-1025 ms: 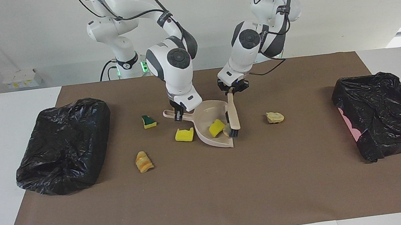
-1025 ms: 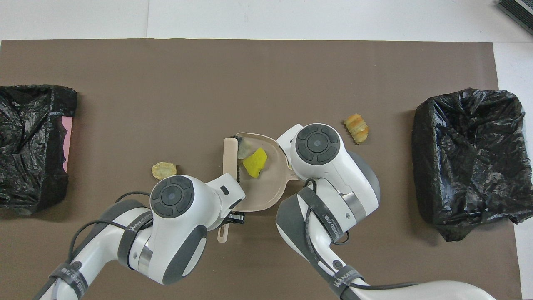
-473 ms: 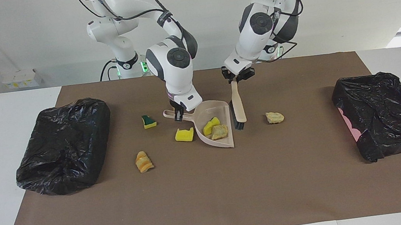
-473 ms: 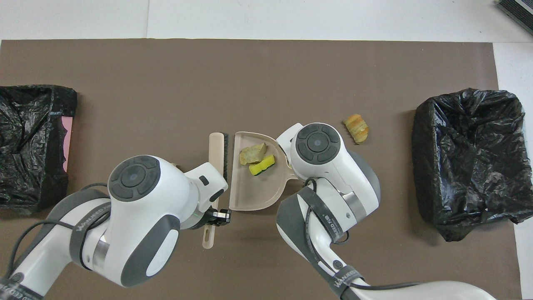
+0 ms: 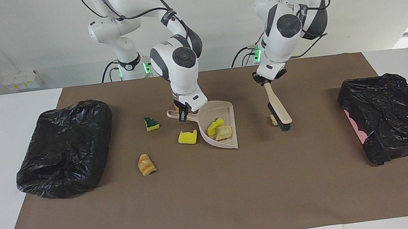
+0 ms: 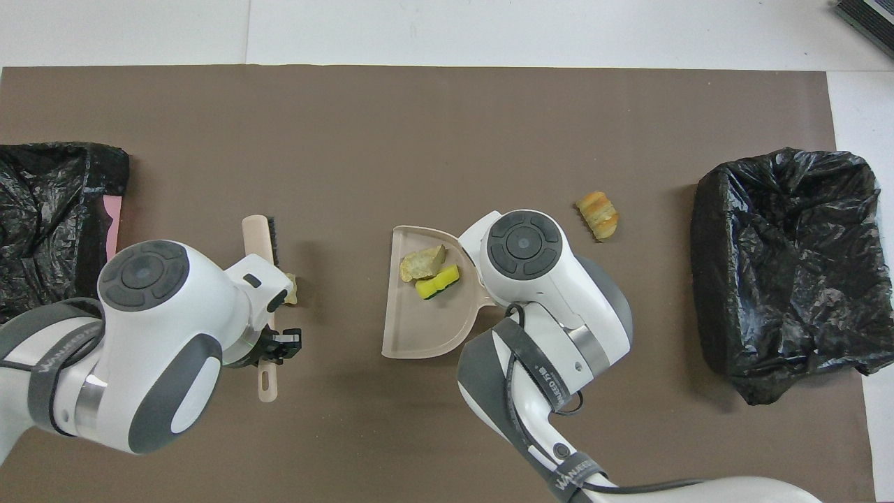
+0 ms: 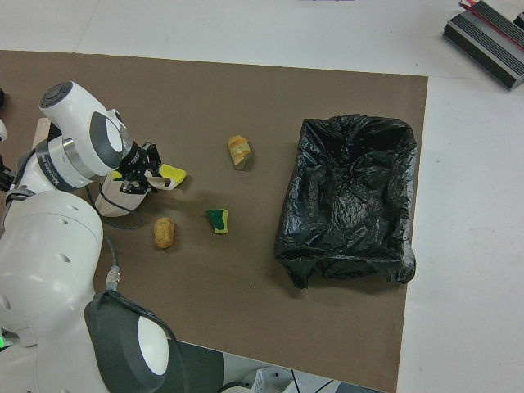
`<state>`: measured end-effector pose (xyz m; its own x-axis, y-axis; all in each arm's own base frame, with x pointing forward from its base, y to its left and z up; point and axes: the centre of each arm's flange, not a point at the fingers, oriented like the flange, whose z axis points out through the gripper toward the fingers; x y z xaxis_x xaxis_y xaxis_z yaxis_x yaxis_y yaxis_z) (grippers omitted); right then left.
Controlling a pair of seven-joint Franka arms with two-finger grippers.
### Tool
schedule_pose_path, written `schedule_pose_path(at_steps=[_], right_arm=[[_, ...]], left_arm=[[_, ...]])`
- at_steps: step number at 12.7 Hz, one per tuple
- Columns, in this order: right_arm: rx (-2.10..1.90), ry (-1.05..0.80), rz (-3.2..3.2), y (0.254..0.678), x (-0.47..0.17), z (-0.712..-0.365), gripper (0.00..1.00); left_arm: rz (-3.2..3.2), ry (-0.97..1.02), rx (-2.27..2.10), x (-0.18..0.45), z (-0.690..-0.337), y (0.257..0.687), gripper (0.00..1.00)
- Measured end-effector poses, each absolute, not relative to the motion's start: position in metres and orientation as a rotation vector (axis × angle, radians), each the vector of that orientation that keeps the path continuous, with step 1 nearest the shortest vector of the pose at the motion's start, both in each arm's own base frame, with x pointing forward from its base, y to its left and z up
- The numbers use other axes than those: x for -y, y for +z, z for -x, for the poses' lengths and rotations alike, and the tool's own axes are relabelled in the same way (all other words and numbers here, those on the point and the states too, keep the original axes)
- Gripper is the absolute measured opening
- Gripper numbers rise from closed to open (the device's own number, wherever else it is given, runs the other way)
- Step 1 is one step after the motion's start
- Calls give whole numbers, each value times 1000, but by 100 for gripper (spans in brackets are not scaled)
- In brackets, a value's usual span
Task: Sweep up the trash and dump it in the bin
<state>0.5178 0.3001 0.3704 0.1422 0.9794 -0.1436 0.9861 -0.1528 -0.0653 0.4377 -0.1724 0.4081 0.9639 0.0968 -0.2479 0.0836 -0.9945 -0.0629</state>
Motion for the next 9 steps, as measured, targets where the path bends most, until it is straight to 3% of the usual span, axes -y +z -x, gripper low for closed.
schedule_pose_path(at_steps=[5, 9], right_arm=[[-2035, -262, -2295, 370, -308, -511, 33], [-2038, -270, -2279, 369, -312, -508, 33]], left_arm=[[2985, 452, 257, 115, -431, 364, 27], [2968, 477, 205, 120, -421, 350, 27]])
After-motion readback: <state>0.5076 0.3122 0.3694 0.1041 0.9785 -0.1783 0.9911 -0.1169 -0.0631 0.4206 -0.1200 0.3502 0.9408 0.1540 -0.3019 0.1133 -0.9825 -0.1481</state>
